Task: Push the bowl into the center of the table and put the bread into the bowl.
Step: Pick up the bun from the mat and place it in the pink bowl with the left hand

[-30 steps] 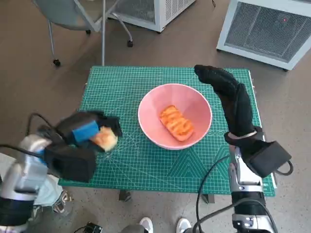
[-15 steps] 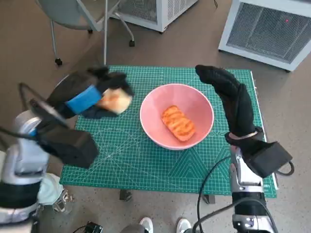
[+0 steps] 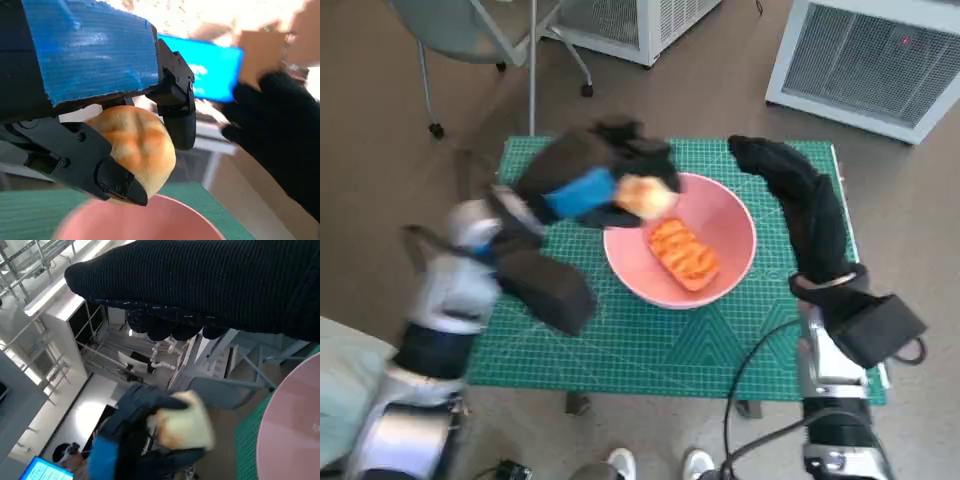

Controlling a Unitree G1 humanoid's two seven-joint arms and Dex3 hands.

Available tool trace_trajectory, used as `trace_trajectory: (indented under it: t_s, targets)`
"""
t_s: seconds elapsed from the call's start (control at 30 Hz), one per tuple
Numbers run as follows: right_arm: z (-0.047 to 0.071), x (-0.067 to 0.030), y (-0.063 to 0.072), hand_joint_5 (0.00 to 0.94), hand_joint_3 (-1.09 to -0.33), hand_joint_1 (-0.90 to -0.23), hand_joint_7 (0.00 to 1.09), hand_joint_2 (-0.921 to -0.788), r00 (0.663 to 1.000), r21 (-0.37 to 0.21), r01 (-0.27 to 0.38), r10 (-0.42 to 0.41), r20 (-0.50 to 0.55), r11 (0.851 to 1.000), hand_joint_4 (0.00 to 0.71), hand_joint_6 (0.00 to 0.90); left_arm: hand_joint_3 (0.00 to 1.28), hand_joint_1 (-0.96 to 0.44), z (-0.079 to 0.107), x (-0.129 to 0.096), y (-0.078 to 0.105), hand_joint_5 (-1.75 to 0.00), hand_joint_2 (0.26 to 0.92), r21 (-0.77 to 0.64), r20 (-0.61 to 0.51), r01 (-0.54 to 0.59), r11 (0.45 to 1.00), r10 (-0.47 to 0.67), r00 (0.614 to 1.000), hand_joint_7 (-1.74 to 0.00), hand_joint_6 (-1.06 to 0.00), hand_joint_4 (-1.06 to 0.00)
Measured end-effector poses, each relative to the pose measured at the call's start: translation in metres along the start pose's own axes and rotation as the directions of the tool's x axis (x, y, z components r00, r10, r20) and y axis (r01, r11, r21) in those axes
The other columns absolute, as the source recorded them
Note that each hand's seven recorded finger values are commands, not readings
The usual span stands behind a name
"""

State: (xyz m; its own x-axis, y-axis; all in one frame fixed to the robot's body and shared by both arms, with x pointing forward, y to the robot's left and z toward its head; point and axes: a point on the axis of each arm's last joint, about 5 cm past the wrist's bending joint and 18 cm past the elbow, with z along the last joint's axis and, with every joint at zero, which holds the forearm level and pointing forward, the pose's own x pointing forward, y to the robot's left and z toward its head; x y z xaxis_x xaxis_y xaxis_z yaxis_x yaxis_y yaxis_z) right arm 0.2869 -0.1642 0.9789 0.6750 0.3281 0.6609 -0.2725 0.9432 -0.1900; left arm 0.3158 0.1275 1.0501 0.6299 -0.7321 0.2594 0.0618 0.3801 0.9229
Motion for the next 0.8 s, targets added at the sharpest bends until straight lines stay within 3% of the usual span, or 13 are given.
trace_trajectory:
  t_s: [0.43, 0.53, 0.57, 0.63, 0.67, 0.8]
  targets:
    - [0.003, -0.0023, -0.003, 0.003, -0.761, -0.668, 0.50, -0.921, 1.000, -0.003, 0.008, -0.008, 0.009, 1.000, 0.190, -0.001, 0.11, 0.00, -0.012, 0.016, -0.050, -1.19, 0.921, 0.024, -0.036, 0.130, 0.991, -0.129, 0.991, -1.24, -0.60, -0.62]
    - [0.004, -0.0028, -0.003, 0.004, -0.760, -0.672, 0.50, -0.921, 1.000, -0.004, 0.010, -0.010, 0.011, 1.000, 0.191, -0.001, 0.15, 0.00, -0.017, 0.014, -0.060, -1.26, 0.921, 0.018, -0.050, 0.163, 0.986, -0.162, 0.986, -1.26, -0.58, -0.55]
    - [0.004, -0.0032, -0.003, 0.004, -0.759, -0.671, 0.50, -0.921, 1.000, -0.004, 0.011, -0.011, 0.011, 1.000, 0.191, -0.001, 0.13, -0.02, -0.019, 0.013, -0.062, -0.93, 0.900, 0.014, -0.056, 0.171, 0.985, -0.170, 0.984, -1.01, -0.51, -0.45]
    - [0.004, -0.0041, -0.004, 0.003, -0.757, -0.669, 0.50, -0.921, 1.000, -0.004, 0.014, -0.014, 0.008, 1.000, 0.191, -0.001, 0.07, -0.07, -0.021, 0.010, -0.066, -0.41, 0.890, 0.007, -0.071, 0.190, 0.982, -0.189, 0.979, -0.55, -0.48, -0.39]
    - [0.004, -0.0046, -0.004, 0.003, -0.756, -0.668, 0.50, -0.921, 1.000, -0.004, 0.016, -0.016, 0.006, 1.000, 0.191, -0.001, 0.04, -0.11, -0.022, 0.009, -0.067, -0.26, 0.882, 0.007, -0.078, 0.200, 0.980, -0.199, 0.977, -0.39, -0.45, -0.34]
    - [0.004, -0.0062, -0.004, 0.003, -0.752, -0.668, 0.50, -0.921, 1.000, -0.004, 0.022, -0.022, -0.001, 1.000, 0.191, -0.001, 0.01, -0.25, -0.025, 0.007, -0.069, -0.07, 0.863, 0.016, -0.092, 0.235, 0.972, -0.232, 0.968, -0.14, -0.38, -0.23]
